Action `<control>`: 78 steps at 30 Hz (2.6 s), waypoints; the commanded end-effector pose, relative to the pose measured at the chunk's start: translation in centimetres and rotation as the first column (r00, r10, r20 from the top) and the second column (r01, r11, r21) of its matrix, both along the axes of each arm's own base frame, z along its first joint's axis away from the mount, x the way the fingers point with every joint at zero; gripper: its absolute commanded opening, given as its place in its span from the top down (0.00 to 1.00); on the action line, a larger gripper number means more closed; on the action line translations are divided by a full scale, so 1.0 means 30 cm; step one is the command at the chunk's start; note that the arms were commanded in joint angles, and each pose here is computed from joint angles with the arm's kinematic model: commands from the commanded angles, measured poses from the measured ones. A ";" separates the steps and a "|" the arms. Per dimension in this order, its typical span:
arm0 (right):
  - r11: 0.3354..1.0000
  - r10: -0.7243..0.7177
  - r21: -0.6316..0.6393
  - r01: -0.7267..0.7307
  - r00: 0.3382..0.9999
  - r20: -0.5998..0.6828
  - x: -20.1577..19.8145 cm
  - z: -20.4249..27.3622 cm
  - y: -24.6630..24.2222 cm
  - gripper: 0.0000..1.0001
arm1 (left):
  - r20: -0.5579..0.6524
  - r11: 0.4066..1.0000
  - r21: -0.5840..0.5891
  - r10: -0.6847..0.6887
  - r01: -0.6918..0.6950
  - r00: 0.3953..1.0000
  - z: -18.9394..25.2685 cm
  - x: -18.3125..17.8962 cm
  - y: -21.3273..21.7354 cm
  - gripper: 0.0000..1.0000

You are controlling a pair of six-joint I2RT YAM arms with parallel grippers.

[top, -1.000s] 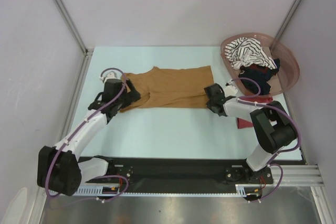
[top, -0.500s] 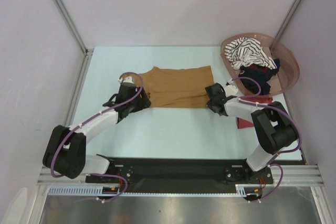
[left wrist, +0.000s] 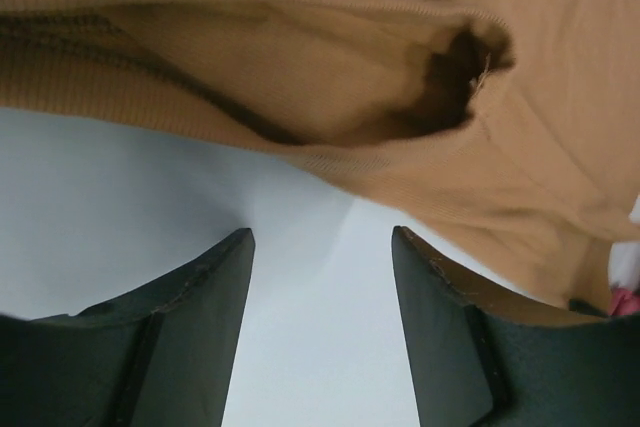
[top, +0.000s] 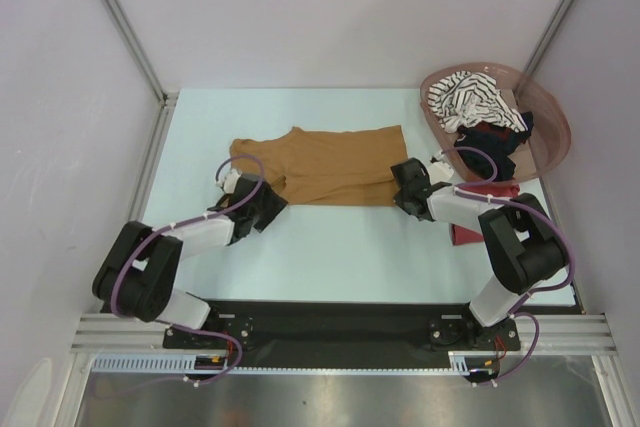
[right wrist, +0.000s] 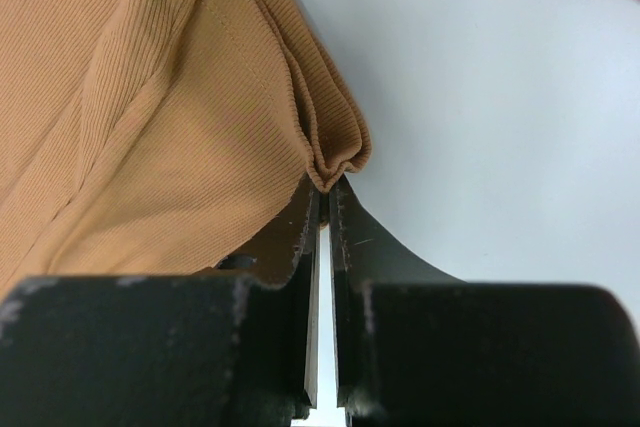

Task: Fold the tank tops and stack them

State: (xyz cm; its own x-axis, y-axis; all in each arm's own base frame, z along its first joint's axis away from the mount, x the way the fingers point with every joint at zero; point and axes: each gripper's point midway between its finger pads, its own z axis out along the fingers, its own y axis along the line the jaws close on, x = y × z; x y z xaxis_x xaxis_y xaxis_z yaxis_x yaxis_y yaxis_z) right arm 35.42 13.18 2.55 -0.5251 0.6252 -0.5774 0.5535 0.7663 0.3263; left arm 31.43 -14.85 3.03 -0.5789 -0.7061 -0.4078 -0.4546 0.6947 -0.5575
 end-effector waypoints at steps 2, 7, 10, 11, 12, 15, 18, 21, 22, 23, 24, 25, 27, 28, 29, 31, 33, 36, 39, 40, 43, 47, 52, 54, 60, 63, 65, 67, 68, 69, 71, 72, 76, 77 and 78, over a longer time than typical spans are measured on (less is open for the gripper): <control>0.999 -0.032 -0.001 0.032 0.999 0.029 0.014 0.042 -0.017 1.00 | 0.008 0.990 -0.035 0.139 -0.139 0.990 0.016 0.080 -0.016 0.41; 0.999 -0.038 -0.001 0.038 0.999 0.032 0.014 0.046 -0.019 1.00 | -0.060 0.982 0.004 0.187 -0.187 0.980 -0.039 0.108 -0.015 0.49; 0.999 -0.042 0.002 0.042 0.999 0.030 0.011 0.046 -0.018 1.00 | -0.085 0.976 0.055 0.217 -0.213 0.973 -0.062 0.112 -0.005 0.50; 0.999 -0.044 0.004 0.044 0.999 0.030 0.011 0.044 -0.019 1.00 | -0.091 0.974 0.071 0.223 -0.217 0.971 -0.069 0.110 0.000 0.51; 0.999 -0.044 0.005 0.044 0.999 0.031 0.012 0.045 -0.019 1.00 | -0.096 0.973 0.067 0.226 -0.221 0.969 -0.070 0.116 -0.004 0.53; 0.999 -0.043 0.008 0.043 0.998 0.034 0.014 0.050 -0.016 1.00 | -0.094 0.973 0.087 0.221 -0.213 0.971 -0.073 0.127 -0.004 0.75; 0.999 -0.043 0.006 0.042 0.999 0.033 0.010 0.053 -0.016 1.00 | -0.087 0.972 0.103 0.218 -0.209 0.972 -0.058 0.143 -0.003 0.99; 0.999 -0.038 -0.003 0.038 0.999 0.029 0.004 0.058 -0.019 1.00 | -0.077 0.972 0.121 0.211 -0.200 0.974 -0.035 0.136 0.011 1.00; 0.999 -0.032 -0.009 0.032 0.999 0.024 -0.004 0.059 -0.018 1.00 | -0.073 0.970 0.136 0.213 -0.202 0.974 -0.031 0.131 0.020 1.00; 0.999 -0.032 -0.017 0.032 0.999 0.019 -0.010 0.056 -0.022 1.00 | -0.073 0.970 0.152 0.204 -0.191 0.976 -0.018 0.119 0.030 1.00; 0.999 -0.027 -0.021 0.027 1.000 0.014 -0.019 0.055 -0.019 1.00 | -0.077 0.968 0.167 0.204 -0.189 0.976 -0.019 0.107 0.042 1.00; 0.999 -0.021 -0.029 0.021 1.000 -0.003 -0.036 0.047 -0.020 1.00 | -0.089 0.968 0.178 0.196 -0.178 0.977 -0.024 0.089 0.048 1.00; 0.999 -0.016 -0.029 0.016 1.000 -0.008 -0.058 0.050 -0.012 1.00 | -0.103 0.967 0.191 0.190 -0.168 0.976 -0.018 0.050 0.064 1.00; 0.999 0.000 -0.033 -0.001 1.000 -0.019 -0.080 0.046 0.003 1.00 | -0.130 0.966 0.204 0.189 -0.160 0.973 -0.047 0.005 0.081 1.00; 0.999 -0.001 -0.033 0.001 1.000 -0.019 -0.097 0.048 0.005 1.00 | -0.136 0.965 0.213 0.181 -0.149 0.974 -0.055 -0.018 0.091 1.00; 0.998 -0.009 -0.065 0.005 0.998 -0.055 -0.150 0.038 -0.006 1.00 | -0.150 0.961 0.234 0.186 -0.148 0.971 -0.069 -0.077 0.126 1.00; 0.997 -0.013 -0.083 0.008 0.998 -0.061 -0.201 0.037 0.001 1.00 | -0.175 0.956 0.261 0.183 -0.134 0.967 -0.091 -0.138 0.157 1.00; 0.996 0.023 -0.084 -0.033 0.994 -0.111 -0.302 0.011 0.018 1.00 | -0.172 0.968 0.226 0.146 -0.105 0.974 -0.084 -0.184 0.154 1.00; 0.995 0.023 -0.096 -0.037 0.990 -0.139 -0.406 -0.004 0.016 1.00 | -0.207 0.975 0.210 0.120 -0.076 0.971 -0.129 -0.273 0.171 1.00; 0.996 0.002 -0.089 -0.014 0.990 -0.138 -0.426 -0.006 0.015 1.00 | -0.207 0.977 0.200 0.115 -0.073 0.971 -0.130 -0.286 0.171 1.00; 0.994 0.010 -0.106 -0.027 0.987 -0.159 -0.509 -0.014 -0.003 1.00 | -0.201 0.982 0.176 0.103 -0.067 0.974 -0.127 -0.333 0.177 1.00; 0.997 -0.007 -0.083 -0.006 0.988 -0.155 -0.570 -0.011 -0.020 1.00 | -0.158 0.988 0.138 0.085 -0.064 0.984 -0.093 -0.361 0.179 0.91; 0.996 0.028 -0.075 -0.041 0.987 -0.159 -0.622 -0.003 -0.028 0.85 | -0.055 0.989 0.144 0.047 -0.038 0.997 0.004 -0.345 0.191 0.32; 0.996 0.044 -0.067 -0.053 0.991 -0.129 -0.631 0.019 -0.021 0.75 | -0.060 0.980 0.193 0.055 -0.042 0.997 0.017 -0.358 0.224 0.10; 0.994 0.077 -0.071 -0.084 0.992 -0.102 -0.637 0.053 -0.030 0.53 | -0.018 0.971 0.229 -0.063 0.065 0.998 0.086 -0.336 0.203 0.09; 0.990 0.106 -0.084 -0.115 0.989 -0.104 -0.641 0.066 -0.029 0.51 | 0.008 0.957 0.246 -0.160 0.153 0.987 0.121 -0.315 0.172 0.10; 0.977 0.178 -0.107 -0.186 0.981 -0.082 -0.629 0.094 -0.020 0.51 | 0.039 0.935 0.288 -0.226 0.206 0.973 0.163 -0.291 0.164 0.10; 0.964 0.248 -0.090 -0.249 0.968 -0.022 -0.606 0.139 0.009 0.52 | 0.070 0.923 0.312 -0.260 0.226 0.963 0.213 -0.271 0.159 0.11; 0.939 0.321 -0.124 -0.320 0.947 -0.008 -0.598 0.157 0.014 0.53 | 0.073 0.906 0.340 -0.291 0.251 0.954 0.228 -0.269 0.162 0.10; 0.925 0.360 -0.133 -0.355 0.933 0.015 -0.589 0.175 0.025 0.53 | 0.096 0.898 0.344 -0.323 0.273 0.942 0.249 -0.262 0.149 0.11; 0.912 0.403 -0.124 -0.390 0.910 0.098 -0.562 0.239 0.047 0.53 | 0.113 0.882 0.339 -0.384 0.327 0.916 0.277 -0.255 0.116 0.11; 0.888 0.452 -0.157 -0.433 0.884 0.120 -0.545 0.262 0.053 0.53 | 0.117 0.875 0.331 -0.408 0.352 0.905 0.279 -0.248 0.098 0.14; 0.886 0.460 -0.140 -0.443 0.878 0.134 -0.469 0.291 0.021 0.54 | 0.111 0.853 0.268 -0.489 0.448 0.865 0.264 -0.239 0.017 0.21; 0.894 0.448 -0.099 -0.438 0.885 0.125 -0.449 0.286 0.008 0.54 | 0.116 0.850 0.254 -0.501 0.462 0.858 0.264 -0.236 0.001 0.22; 0.888 0.459 -0.104 -0.448 0.879 0.131 -0.425 0.289 0.004 0.53 | 0.115 0.851 0.250 -0.500 0.462 0.858 0.260 -0.231 -0.003 0.23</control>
